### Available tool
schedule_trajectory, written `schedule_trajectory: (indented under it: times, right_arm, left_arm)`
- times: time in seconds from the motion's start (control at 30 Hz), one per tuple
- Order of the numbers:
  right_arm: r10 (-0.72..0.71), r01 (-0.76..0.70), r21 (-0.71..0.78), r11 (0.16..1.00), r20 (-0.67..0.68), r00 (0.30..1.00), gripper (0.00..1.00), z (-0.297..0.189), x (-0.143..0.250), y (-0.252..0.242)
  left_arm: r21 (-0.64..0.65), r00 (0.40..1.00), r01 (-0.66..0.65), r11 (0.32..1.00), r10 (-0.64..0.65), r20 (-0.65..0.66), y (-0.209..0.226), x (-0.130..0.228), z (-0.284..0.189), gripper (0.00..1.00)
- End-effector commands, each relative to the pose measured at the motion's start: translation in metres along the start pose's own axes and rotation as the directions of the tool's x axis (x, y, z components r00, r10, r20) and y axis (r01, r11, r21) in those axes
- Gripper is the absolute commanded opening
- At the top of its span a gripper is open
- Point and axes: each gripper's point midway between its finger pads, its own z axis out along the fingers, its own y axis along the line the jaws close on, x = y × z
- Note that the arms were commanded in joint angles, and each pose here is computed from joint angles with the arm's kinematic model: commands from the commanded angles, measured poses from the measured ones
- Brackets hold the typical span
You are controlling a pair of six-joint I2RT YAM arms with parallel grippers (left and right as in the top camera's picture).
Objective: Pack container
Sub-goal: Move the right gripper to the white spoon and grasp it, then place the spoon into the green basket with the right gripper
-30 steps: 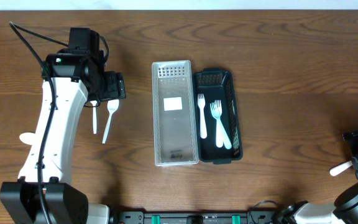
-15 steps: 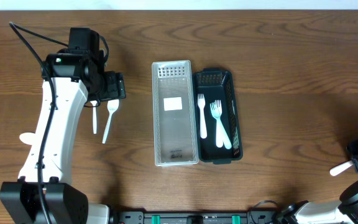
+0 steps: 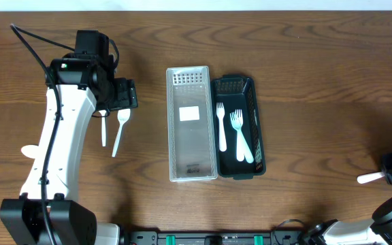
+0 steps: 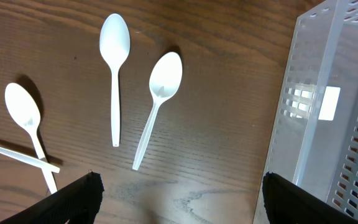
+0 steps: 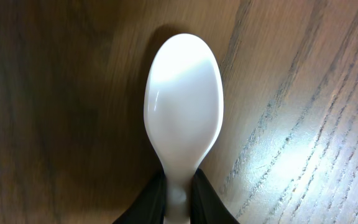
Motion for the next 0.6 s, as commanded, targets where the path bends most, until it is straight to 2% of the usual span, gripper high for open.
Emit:
schedule_trajectory:
  times: [0.0,0.3,0.43,0.57]
  right_arm:
    - [0.005,-0.006,-0.024,1.000,-0.060,0.998,0.02,0.008,0.013,0.002]
    - [-0.103,0.101,-0.079,0.992,-0.028,0.994,0.02,-0.012,0.012,0.036]
    - [-0.247,0.245,-0.131,0.961,0.005,0.969,0.01,-0.041,0.021,0.077]
    - [-0.434,0.434,-0.196,0.879,0.047,0.900,0.01,-0.083,0.050,0.128]
  left_arm:
    - [-0.005,1.000,0.002,1.000,-0.002,0.003,0.002,-0.001,-0.002,0.84]
    - [-0.006,1.000,0.002,1.000,-0.002,0.000,0.002,-0.001,-0.002,0.84]
    - [-0.006,1.000,0.002,1.000,-0.002,0.000,0.002,-0.001,-0.002,0.84]
    - [-0.005,1.000,0.002,1.000,-0.002,0.000,0.002,-0.001,-0.002,0.84]
